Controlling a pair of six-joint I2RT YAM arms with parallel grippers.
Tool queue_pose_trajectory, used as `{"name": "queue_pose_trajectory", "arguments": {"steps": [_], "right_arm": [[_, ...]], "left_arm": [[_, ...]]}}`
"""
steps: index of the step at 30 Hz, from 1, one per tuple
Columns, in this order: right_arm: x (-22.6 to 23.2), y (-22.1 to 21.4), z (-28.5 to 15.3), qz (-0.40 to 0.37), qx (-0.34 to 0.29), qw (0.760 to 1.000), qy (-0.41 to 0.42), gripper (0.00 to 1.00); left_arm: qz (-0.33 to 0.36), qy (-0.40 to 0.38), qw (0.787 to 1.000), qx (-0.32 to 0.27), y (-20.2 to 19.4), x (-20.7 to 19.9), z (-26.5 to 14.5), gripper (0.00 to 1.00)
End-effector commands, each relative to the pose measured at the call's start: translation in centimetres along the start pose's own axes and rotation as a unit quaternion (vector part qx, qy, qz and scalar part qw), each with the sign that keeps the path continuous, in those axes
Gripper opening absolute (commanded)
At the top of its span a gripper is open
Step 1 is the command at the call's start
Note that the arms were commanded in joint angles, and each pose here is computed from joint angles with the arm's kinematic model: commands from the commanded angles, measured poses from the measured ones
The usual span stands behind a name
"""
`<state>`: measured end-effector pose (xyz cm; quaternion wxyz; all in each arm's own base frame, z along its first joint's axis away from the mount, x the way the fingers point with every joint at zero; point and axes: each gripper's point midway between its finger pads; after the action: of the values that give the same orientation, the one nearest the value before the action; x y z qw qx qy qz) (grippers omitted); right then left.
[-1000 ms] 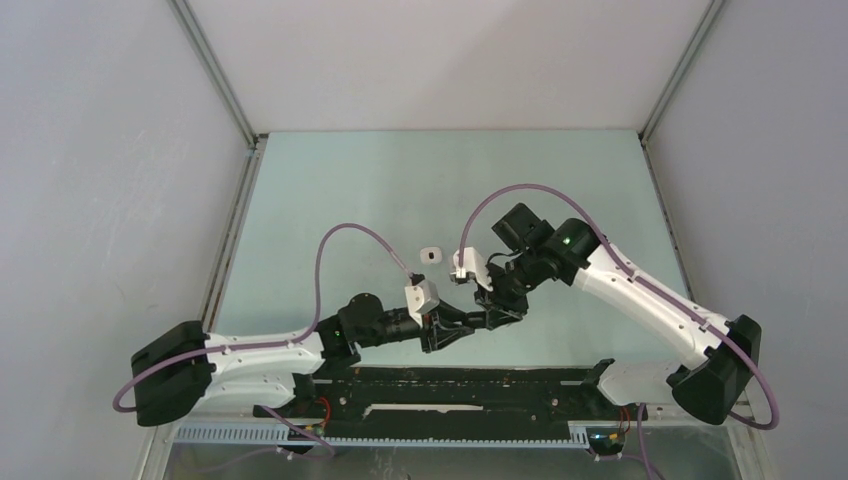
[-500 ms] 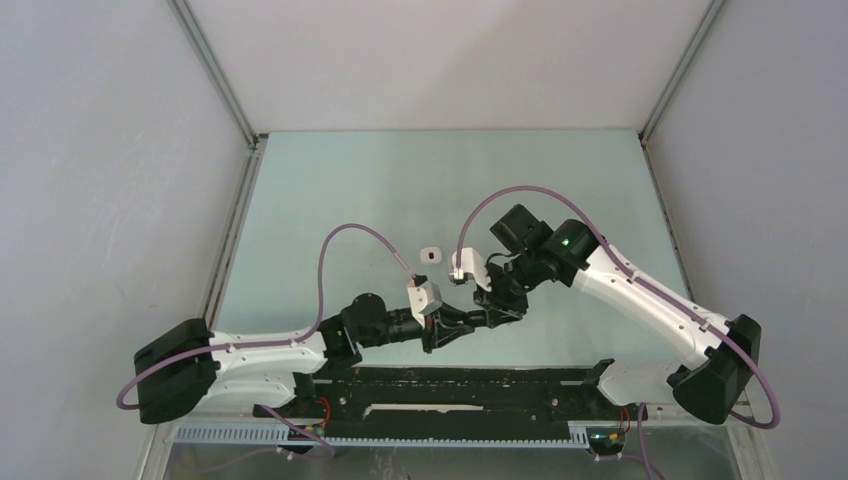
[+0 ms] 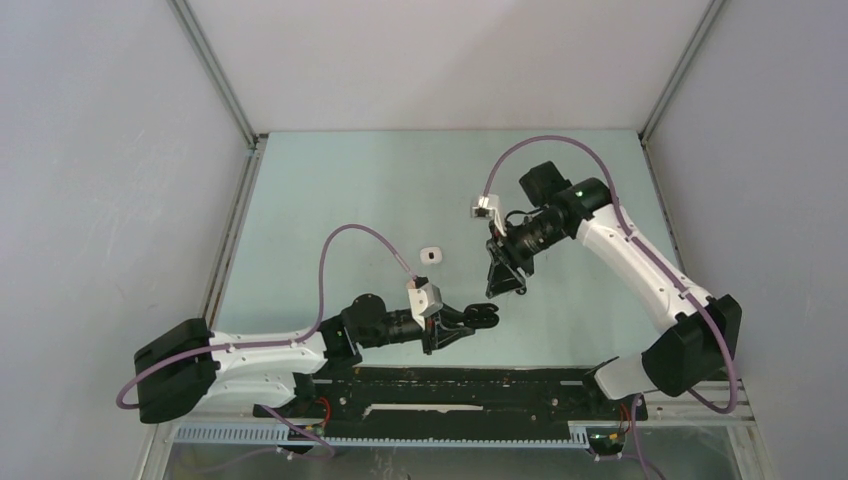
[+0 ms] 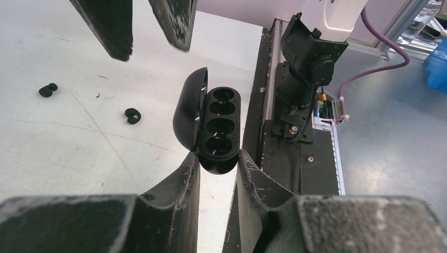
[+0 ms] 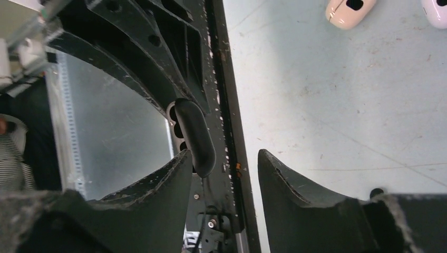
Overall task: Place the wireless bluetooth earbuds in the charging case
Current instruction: Open the charging case, then pick up the earbud from the center of the board.
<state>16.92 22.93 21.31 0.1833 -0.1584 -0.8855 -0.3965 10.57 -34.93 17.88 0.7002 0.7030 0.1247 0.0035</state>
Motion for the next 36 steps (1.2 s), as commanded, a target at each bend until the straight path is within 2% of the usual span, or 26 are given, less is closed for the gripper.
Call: {"name": "queue_pose_trajectory", "arguments": {"steps": [1, 4, 6, 8, 10, 13, 15, 19, 22, 30, 36], "right_arm": [[2.3, 2.7, -1.9, 0.009, -0.059, 0.996, 0.065, 0.53], [1.6, 3.5, -3.4, 0.011, -0.089, 0.995, 0.053, 0.53], [-0.3, 3.7, -4.9, 0.013, -0.117, 0.993, 0.007, 0.53], [-3.3, 3.8, -6.3, -0.001, -0.144, 0.987, -0.076, 0.53], [-7.0, 2.2, -7.3, 0.008, -0.137, 0.973, -0.184, 0.55], [-10.7, 0.0, -8.4, 0.026, -0.122, 0.950, -0.285, 0.46], [-12.5, -1.6, -8.5, 0.046, -0.103, 0.941, -0.318, 0.40], [-15.4, -3.6, -7.6, 0.068, -0.062, 0.940, -0.328, 0.31], [-17.8, -4.4, -6.5, 0.069, -0.028, 0.948, -0.310, 0.20], [-24.3, -5.6, -4.8, 0.078, 0.048, 0.953, -0.289, 0.22], [-28.4, -5.7, -4.4, 0.102, 0.053, 0.953, -0.280, 0.22]], "left_arm": [[0.015, -0.002, 1.000, -0.024, 1.4, -0.1, 0.0, 0.00], [0.011, 0.004, 1.000, -0.025, 1.3, 0.0, -0.1, 0.00], [0.007, 0.005, 1.000, -0.028, 1.4, 0.0, -0.1, 0.00], [0.005, 0.008, 1.000, -0.030, 1.4, 0.1, -0.2, 0.00], [0.002, 0.015, 0.999, -0.033, 1.6, 0.3, -0.3, 0.00], [-0.001, 0.026, 0.999, -0.038, 1.7, 0.6, -0.4, 0.00], [-0.001, 0.029, 0.999, -0.037, 1.7, 0.8, -0.4, 0.00], [-0.005, 0.026, 0.999, -0.036, 1.6, 0.7, -0.3, 0.00], [-0.007, 0.021, 0.999, -0.037, 1.7, 0.5, -0.1, 0.00], [-0.008, 0.019, 0.999, -0.048, 2.3, 0.3, -0.6, 0.00], [-0.018, 0.014, 0.999, -0.045, 2.0, 0.0, -0.7, 0.00]]}}
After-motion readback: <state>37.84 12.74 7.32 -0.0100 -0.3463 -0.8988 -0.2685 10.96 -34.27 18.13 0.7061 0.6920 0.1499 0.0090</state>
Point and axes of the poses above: each gripper's point midway between its finger pads, its own z axis out along the fingers, its own x axis along the line the jaws close on, y = z × x, and after that the axes turned 1 degree about -z, right-handed
